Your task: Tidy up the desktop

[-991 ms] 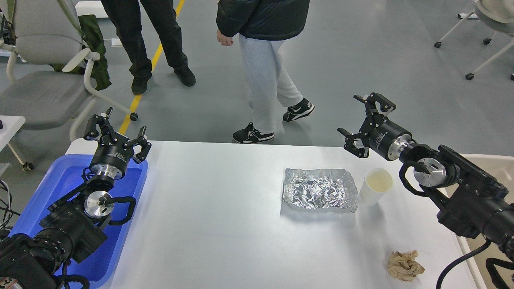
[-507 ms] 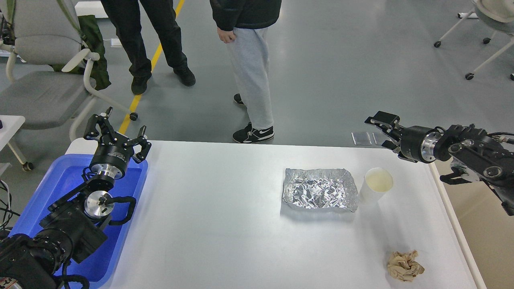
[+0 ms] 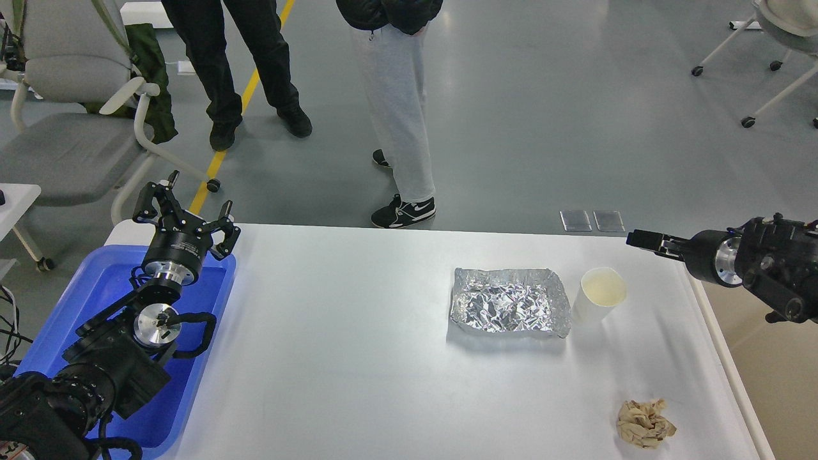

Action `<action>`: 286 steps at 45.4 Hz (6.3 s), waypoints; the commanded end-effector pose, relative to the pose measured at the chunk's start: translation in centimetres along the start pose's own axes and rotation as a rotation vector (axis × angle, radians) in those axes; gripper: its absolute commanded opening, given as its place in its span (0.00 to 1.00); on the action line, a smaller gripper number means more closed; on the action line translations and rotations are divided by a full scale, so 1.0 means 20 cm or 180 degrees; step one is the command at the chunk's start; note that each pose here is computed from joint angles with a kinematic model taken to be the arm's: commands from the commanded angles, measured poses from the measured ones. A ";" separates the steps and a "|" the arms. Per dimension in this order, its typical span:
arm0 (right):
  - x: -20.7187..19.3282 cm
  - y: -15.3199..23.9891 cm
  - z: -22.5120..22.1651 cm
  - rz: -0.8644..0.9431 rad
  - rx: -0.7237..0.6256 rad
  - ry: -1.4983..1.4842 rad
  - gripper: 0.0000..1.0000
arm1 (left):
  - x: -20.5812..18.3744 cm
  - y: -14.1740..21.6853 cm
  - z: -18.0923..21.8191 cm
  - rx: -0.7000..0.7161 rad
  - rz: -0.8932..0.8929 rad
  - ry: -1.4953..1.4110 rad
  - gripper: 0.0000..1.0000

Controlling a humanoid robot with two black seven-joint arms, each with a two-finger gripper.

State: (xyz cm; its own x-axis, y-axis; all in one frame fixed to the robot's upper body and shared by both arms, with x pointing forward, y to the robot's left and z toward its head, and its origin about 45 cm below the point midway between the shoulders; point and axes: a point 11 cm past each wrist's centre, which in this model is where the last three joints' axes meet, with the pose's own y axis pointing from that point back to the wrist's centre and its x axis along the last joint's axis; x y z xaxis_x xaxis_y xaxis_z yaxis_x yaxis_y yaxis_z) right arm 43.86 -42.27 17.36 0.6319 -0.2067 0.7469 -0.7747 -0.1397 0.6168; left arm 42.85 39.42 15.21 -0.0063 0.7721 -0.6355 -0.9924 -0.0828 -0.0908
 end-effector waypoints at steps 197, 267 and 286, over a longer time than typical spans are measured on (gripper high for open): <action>0.77 0.67 -0.19 -0.0077 0.0247 0.0699 0.00 | 0.00 0.00 0.00 0.0000 0.0003 -0.0002 1.00; -0.40 0.52 1.00 0.1710 -0.2127 -0.3736 0.00 | 0.00 0.00 0.00 0.0003 0.0002 -0.0005 1.00; -0.48 0.45 0.94 0.1741 -0.2112 -0.4336 0.00 | 0.00 0.00 0.00 -0.0002 0.0006 -0.0008 1.00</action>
State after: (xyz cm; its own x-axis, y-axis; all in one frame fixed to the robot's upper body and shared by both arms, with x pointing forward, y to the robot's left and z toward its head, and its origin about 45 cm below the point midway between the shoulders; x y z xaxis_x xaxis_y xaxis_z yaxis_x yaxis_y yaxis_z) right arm 30.52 -60.57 12.00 -0.4072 -0.8005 0.4398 -0.5366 0.5993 0.5940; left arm 42.85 39.45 15.21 -0.0072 0.7730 -0.6344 -0.9923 -0.0838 -0.0909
